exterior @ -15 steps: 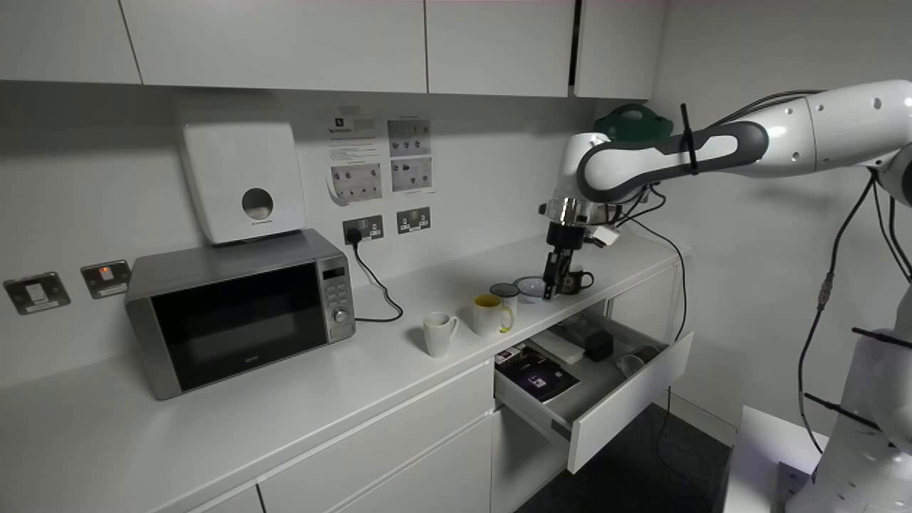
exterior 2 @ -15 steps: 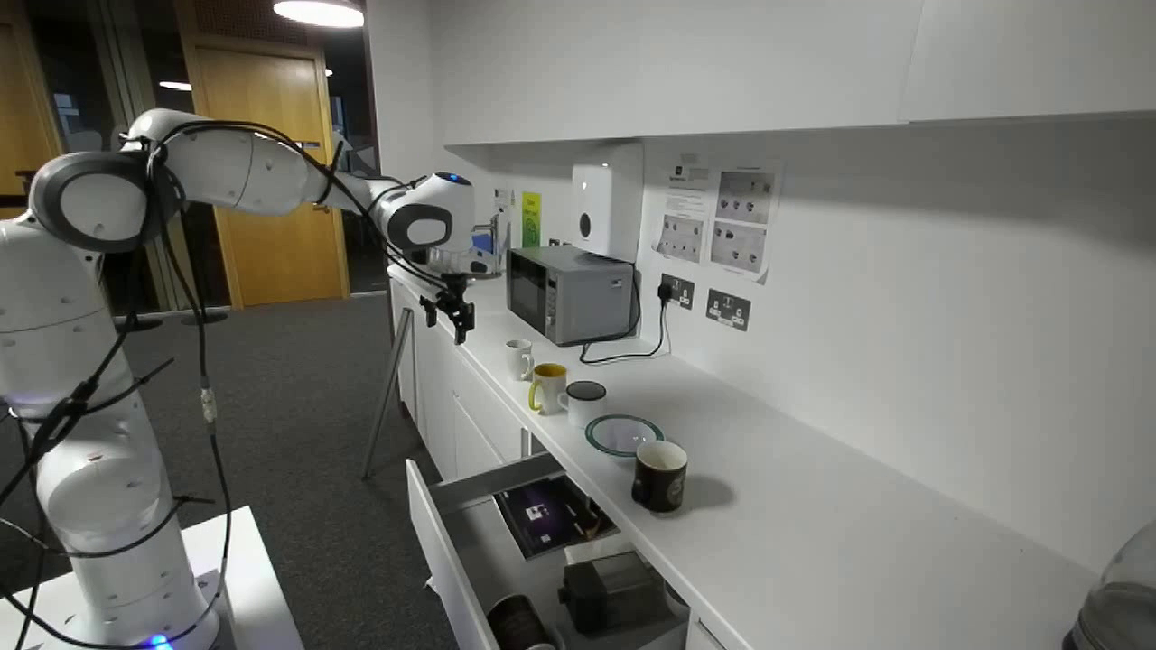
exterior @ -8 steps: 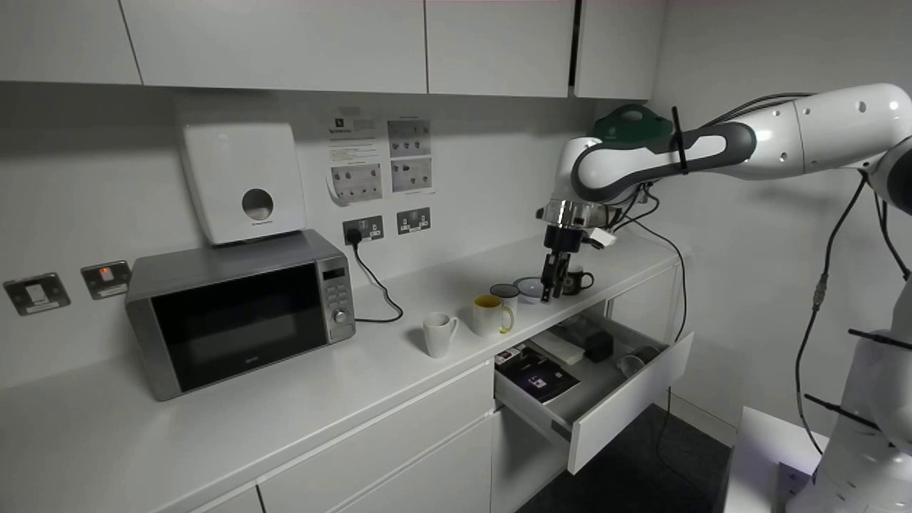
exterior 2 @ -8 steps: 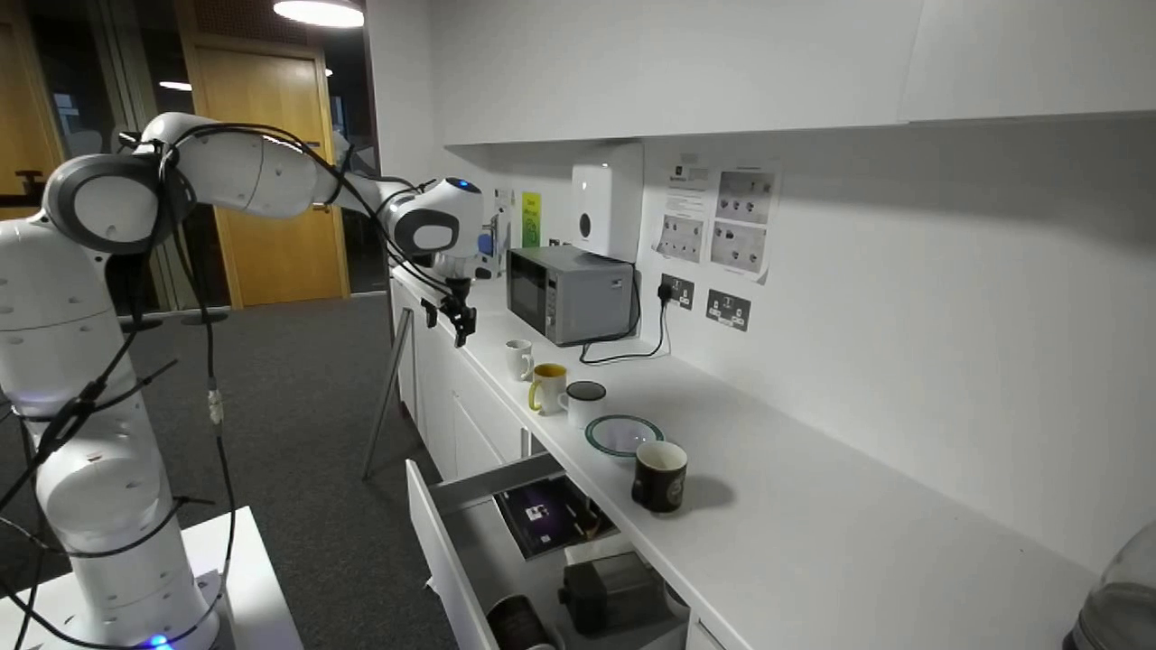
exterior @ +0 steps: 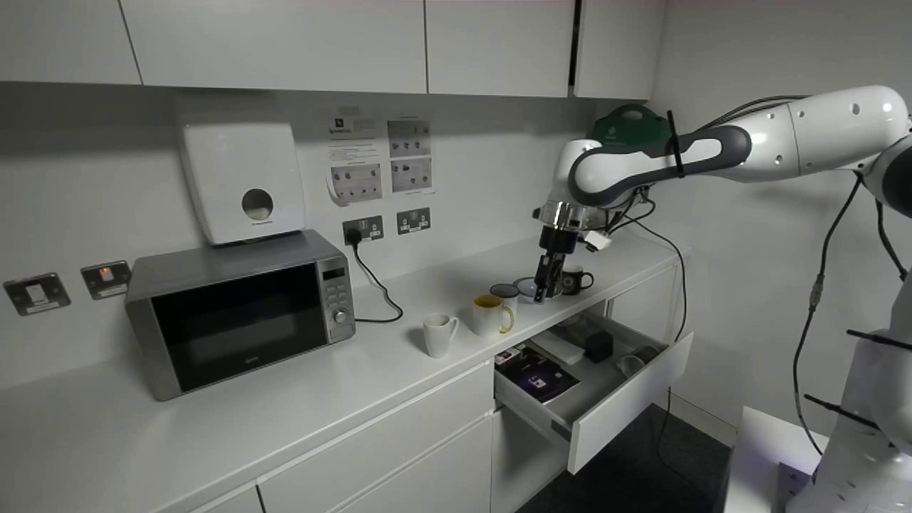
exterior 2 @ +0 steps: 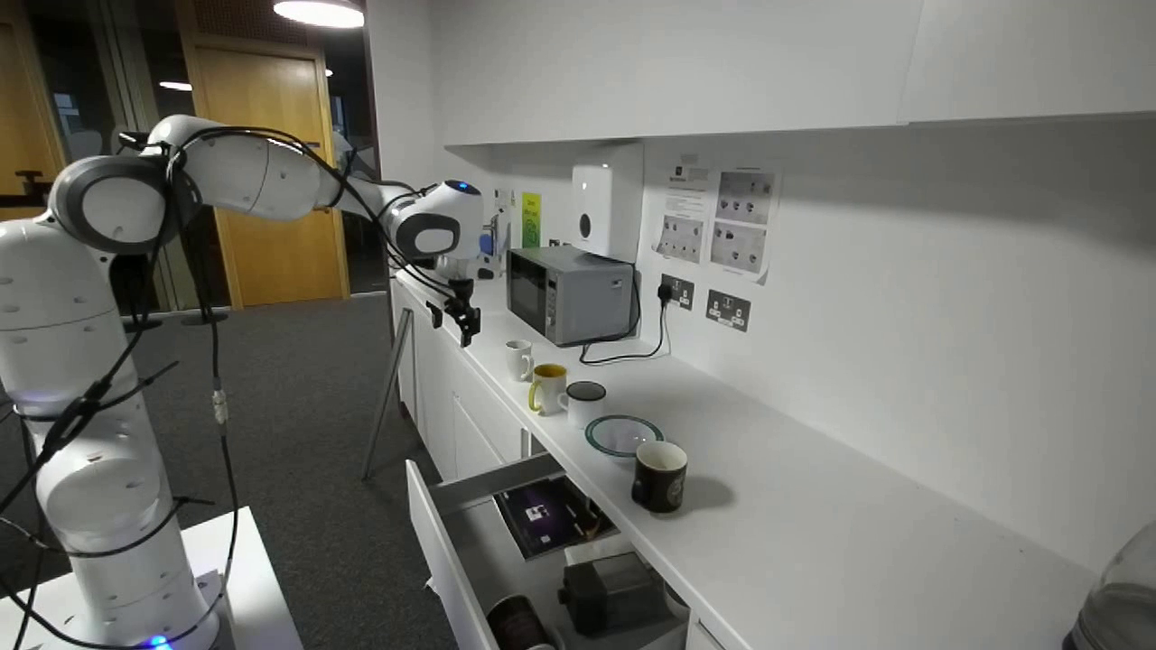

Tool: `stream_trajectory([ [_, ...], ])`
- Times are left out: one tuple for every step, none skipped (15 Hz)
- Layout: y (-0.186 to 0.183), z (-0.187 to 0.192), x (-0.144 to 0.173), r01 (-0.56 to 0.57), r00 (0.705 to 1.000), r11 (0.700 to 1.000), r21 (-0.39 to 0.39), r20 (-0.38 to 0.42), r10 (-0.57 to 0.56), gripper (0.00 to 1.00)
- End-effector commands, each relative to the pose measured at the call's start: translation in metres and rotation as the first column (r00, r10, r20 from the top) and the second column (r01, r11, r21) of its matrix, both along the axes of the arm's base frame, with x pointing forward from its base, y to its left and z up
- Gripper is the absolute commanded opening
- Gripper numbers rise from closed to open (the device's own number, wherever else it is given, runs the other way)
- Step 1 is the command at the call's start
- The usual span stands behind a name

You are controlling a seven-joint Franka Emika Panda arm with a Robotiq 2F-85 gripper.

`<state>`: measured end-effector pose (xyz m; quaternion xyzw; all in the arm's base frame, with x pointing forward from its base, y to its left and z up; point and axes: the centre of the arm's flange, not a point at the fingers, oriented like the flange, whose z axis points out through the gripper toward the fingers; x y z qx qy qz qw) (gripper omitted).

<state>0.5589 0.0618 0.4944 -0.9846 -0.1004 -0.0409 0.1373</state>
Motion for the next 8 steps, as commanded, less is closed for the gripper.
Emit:
stream_trajectory([
  [0.007, -0.016, 0.029, -0.007, 0.995, 0.999, 0.039, 0.095, 0.003, 1.0],
  [0.008, -0.021, 0.036, -0.016, 0.992, 0.998, 0.053, 0.122, 0.01, 1.0],
  [0.007, -0.029, 0.043, -0.029, 0.989, 0.998, 0.058, 0.146, 0.021, 1.0],
  [0.005, -0.036, 0.049, -0.043, 0.985, 0.997, 0.064, 0.167, 0.031, 1.0],
  [0.003, -0.043, 0.054, -0.053, 0.982, 0.996, 0.068, 0.186, 0.039, 1.0],
  [0.0, -0.05, 0.059, -0.067, 0.977, 0.995, 0.074, 0.206, 0.05, 1.0],
  [-0.004, -0.057, 0.063, -0.078, 0.974, 0.994, 0.082, 0.221, 0.058, 1.0],
  [-0.008, -0.063, 0.067, -0.089, 0.97, 0.992, 0.09, 0.232, 0.066, 1.0],
])
